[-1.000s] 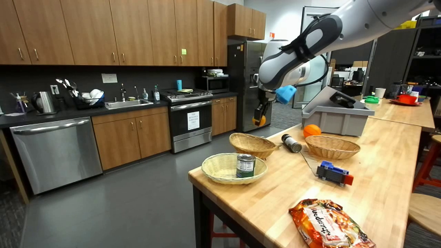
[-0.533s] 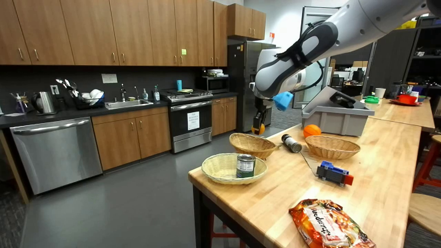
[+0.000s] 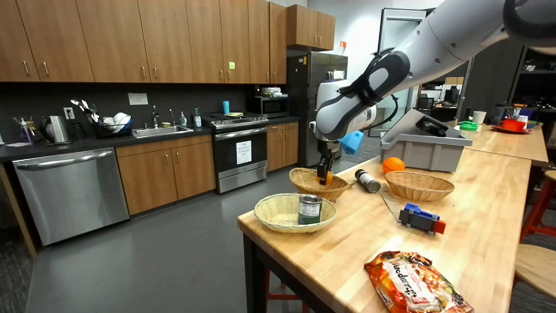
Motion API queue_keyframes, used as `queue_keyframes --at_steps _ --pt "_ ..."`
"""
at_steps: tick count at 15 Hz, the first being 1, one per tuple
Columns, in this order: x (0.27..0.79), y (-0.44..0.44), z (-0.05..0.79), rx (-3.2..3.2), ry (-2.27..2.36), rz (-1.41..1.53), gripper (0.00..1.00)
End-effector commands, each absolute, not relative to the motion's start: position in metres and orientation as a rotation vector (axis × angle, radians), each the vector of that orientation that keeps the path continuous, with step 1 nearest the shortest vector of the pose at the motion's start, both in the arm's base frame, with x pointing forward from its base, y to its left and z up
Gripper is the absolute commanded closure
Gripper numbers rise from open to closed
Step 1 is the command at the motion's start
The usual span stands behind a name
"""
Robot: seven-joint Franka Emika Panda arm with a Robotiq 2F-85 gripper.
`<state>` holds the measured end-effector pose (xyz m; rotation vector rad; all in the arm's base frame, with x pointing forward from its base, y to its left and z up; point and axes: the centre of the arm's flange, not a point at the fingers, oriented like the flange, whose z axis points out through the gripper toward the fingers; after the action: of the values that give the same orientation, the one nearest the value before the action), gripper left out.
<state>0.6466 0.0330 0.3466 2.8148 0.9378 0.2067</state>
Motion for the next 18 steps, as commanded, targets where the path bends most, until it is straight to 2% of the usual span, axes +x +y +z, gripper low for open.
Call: queue_keyframes --at_steps 1,5,6,7,10,12,18 --pt "0.669 0.04 0.331 2.79 0.91 0.185 0.68" --pt "0.682 0.039 0.314 2.775 0.869 0.172 0.68" --pt "0.685 0.037 0.313 2.768 0.853 0.174 0.28" --pt "0.688 0.034 0.314 2.763 0.838 0.179 0.17" --pt "0.692 0.022 0.325 2.749 0.778 0.2 0.03" --pt "0.692 0.01 0.336 2.745 0.725 0.207 0.0" --pt "0.685 -0.021 0.372 2.749 0.563 0.273 0.0"
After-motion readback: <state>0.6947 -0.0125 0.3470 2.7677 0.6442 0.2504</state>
